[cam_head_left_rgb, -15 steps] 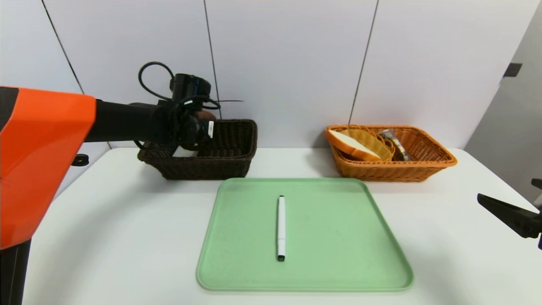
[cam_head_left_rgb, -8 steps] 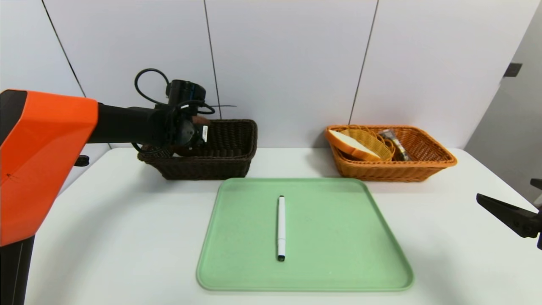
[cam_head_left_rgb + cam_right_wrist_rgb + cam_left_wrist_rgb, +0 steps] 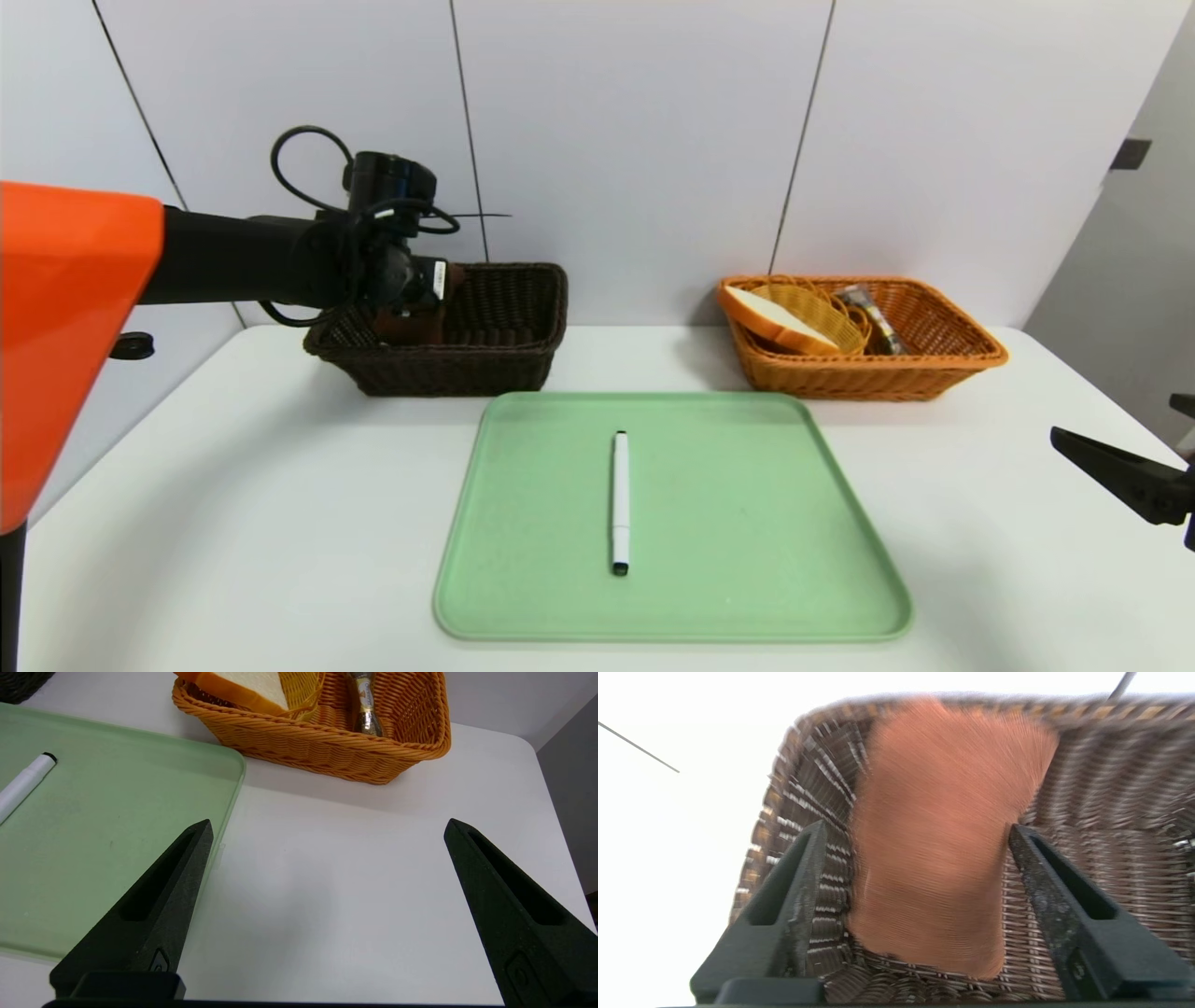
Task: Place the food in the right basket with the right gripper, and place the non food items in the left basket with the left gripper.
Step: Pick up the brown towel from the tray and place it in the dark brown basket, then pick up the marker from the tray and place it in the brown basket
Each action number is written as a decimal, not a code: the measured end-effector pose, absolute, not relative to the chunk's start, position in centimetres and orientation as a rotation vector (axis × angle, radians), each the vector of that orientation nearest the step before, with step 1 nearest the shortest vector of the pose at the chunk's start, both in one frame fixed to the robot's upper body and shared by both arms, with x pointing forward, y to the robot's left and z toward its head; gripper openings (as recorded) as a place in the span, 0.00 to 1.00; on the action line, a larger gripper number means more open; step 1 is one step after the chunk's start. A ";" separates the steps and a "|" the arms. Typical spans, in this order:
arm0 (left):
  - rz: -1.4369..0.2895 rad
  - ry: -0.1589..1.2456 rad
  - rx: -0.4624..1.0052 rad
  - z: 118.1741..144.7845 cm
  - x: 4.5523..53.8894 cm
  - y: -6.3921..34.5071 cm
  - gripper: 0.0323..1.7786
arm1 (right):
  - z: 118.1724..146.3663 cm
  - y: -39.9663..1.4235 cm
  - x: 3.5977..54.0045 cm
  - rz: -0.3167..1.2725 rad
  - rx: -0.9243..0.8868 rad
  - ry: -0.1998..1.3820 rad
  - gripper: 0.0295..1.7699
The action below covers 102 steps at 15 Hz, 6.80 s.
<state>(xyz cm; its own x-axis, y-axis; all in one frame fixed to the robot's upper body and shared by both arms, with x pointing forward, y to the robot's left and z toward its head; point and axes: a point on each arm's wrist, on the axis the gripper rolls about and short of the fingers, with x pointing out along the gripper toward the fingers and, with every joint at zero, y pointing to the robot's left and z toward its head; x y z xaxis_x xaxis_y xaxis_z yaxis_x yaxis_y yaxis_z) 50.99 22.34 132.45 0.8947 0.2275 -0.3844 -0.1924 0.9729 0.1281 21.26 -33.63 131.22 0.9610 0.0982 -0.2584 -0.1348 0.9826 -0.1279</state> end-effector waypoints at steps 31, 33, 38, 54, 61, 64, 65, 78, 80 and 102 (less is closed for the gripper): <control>-0.060 0.667 0.000 131.0 30.0 8.3 0.95 | 129.6 -33.6 19.7 0.120 -0.173 0.282 0.97; -0.087 0.647 -0.024 131.6 29.8 7.6 0.95 | 129.3 -33.6 19.4 0.120 -0.172 0.284 0.97; -0.119 0.654 -0.046 131.0 29.6 5.2 0.95 | 129.3 -33.6 19.2 0.116 -0.175 0.276 0.97; -0.010 0.783 -0.014 123.2 31.2 2.0 0.95 | 130.6 -33.6 19.5 0.112 -0.177 0.235 0.97; 0.007 0.789 -0.038 122.4 31.7 1.3 0.95 | 130.6 -33.6 19.6 0.112 -0.178 0.237 0.97; 0.014 0.794 -0.021 122.1 31.7 1.4 0.95 | 130.5 -33.6 19.5 0.112 -0.177 0.241 0.97; 0.016 0.797 -0.017 121.9 31.7 1.4 0.95 | 130.4 -33.6 19.5 0.112 -0.178 0.241 0.97; 0.041 0.803 0.012 121.0 31.6 1.6 0.49 | 130.4 -33.6 19.4 0.110 -0.176 0.244 0.97; 0.044 0.805 0.013 120.9 31.5 1.7 0.45 | 130.4 -33.6 19.4 0.110 -0.176 0.244 0.97; -0.020 0.758 0.017 124.4 30.9 2.6 0.11 | 129.8 -33.6 19.0 0.112 -0.177 0.252 0.97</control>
